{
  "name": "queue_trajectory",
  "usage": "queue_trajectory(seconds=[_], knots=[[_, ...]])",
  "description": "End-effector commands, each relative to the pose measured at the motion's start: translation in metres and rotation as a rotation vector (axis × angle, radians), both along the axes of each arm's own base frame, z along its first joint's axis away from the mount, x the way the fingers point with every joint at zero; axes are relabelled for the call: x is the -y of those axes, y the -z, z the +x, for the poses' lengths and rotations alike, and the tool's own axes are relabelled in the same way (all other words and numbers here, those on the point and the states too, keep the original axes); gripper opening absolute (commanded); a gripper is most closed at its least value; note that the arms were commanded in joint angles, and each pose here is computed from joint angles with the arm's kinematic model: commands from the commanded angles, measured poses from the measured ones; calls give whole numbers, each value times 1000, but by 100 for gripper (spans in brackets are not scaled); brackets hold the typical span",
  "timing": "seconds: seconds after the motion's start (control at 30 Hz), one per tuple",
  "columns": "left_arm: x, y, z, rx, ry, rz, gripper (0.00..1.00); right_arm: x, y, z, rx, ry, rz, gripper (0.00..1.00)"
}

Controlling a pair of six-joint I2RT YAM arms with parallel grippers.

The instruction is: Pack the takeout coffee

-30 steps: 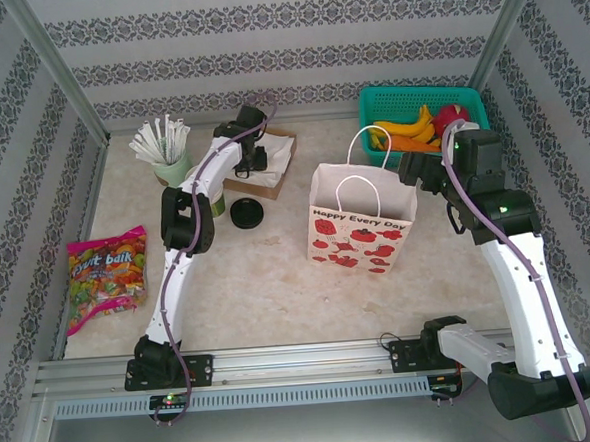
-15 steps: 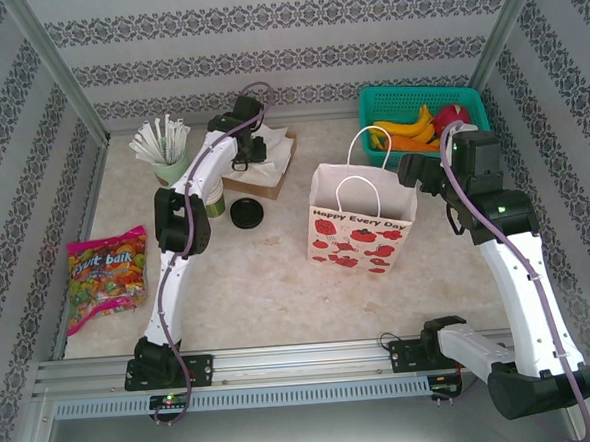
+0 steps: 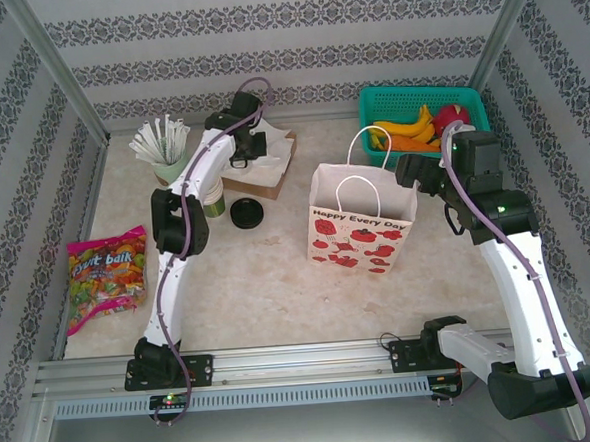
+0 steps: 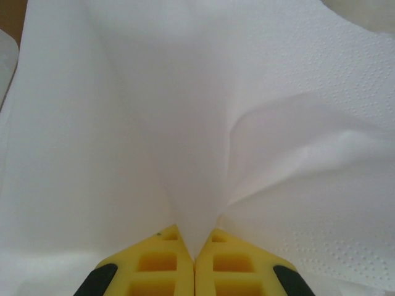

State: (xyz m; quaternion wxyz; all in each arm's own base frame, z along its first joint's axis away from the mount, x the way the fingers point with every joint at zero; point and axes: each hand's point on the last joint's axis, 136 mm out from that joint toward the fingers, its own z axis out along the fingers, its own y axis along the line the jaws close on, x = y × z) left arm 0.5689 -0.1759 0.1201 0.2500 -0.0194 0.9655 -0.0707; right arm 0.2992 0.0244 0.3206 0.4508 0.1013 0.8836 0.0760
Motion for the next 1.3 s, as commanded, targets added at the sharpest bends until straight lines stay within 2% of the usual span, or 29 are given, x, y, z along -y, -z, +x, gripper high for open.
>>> queue_trajectory(seconds=[0.0, 0.17, 0.27, 0.37, 0.6, 0.73, 0.87, 1.03, 1.27], knots=[[7, -80, -12, 113, 36, -71, 0, -10, -2, 6, 17, -31, 67, 98], [18, -138, -32, 232, 136, -109, 0, -31, -27, 7, 90, -150, 115, 98], [30, -169, -54, 326, 240, -109, 0, -56, -48, 3, 160, -306, 144, 98], [35, -196, -77, 412, 284, -135, 0, -65, -66, 2, 207, -356, 159, 98], [44, -265, -121, 561, 250, -363, 0, -97, -132, 7, 344, -324, 562, 98], [57, -299, -142, 642, 272, -461, 0, -133, -157, 8, 359, -408, 745, 98], [70, -319, -155, 686, 298, -510, 0, -168, -159, 14, 300, -463, 832, 98], [88, -331, -167, 703, 348, -552, 0, -197, -163, 21, 328, -538, 881, 98], [105, -338, -177, 709, 398, -591, 0, -219, -150, 33, 319, -553, 854, 98]])
